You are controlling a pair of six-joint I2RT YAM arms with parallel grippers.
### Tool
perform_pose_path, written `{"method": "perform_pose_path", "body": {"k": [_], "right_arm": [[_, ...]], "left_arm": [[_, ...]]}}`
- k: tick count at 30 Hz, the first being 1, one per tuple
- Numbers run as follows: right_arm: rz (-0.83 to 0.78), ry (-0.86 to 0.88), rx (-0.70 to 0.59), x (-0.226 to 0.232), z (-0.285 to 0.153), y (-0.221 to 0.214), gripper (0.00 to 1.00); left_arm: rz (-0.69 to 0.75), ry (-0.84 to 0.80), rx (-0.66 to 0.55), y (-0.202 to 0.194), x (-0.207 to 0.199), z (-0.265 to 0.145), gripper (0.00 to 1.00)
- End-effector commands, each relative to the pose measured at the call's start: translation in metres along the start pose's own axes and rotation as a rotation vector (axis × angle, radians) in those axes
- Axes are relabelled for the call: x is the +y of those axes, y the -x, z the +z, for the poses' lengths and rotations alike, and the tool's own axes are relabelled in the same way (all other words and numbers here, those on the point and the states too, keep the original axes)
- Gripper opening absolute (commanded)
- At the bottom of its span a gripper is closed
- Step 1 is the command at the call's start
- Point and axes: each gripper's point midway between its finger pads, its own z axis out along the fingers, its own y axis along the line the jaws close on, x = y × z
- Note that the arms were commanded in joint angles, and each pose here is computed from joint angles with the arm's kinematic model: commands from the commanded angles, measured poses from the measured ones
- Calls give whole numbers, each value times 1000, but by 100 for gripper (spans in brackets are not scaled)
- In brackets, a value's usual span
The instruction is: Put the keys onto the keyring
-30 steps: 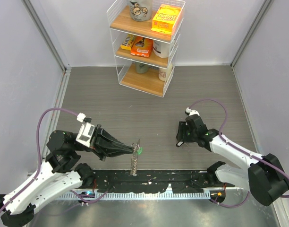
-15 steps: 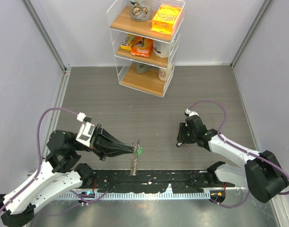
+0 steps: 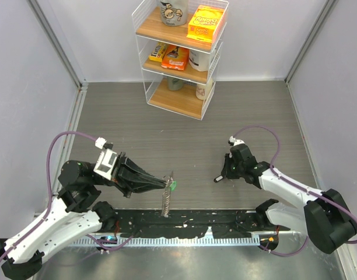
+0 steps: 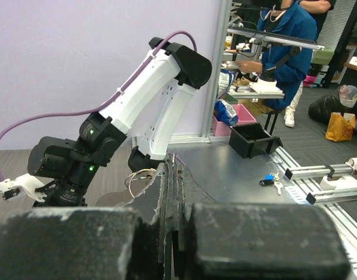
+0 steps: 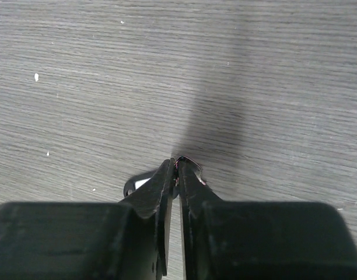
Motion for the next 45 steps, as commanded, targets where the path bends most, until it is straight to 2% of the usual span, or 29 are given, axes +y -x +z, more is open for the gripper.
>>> {"method": "perform_pose_path", "body": {"k": [1,3,7,12,15,20,25,29,34,39,45], "right_arm": [[4,32,-49,5,-3,9,12],[3,39,-52,6,-4,9,6],[9,53,-69,9,-8,12,5],[0,134,-156,26,-30,32,5],[-33,225,-250,42,-56,49,5],[-130,473,-343,86,-107,66,5],[-250,753,-357,131,-158,65,6],[-339,906,-405,154,-197,69,6],[-423,1038,-436,172,-235,71,6],[-498,1144,-525,188,-285,83,5],[-614,1171,-654,199,-326,102,5]], "left_arm": [[37,-5,-52,15,-2,2,0],[37,-6,-54,15,-2,2,0],[33,-5,-56,16,-2,2,0],[31,3,-60,15,-2,1,0],[34,4,-62,16,-2,1,0],[39,10,-63,16,1,2,0],[46,24,-70,17,5,3,0],[48,22,-68,17,5,4,0],[49,15,-68,18,4,5,0],[47,11,-71,17,5,5,0],[38,-9,-81,20,3,7,0]]}}
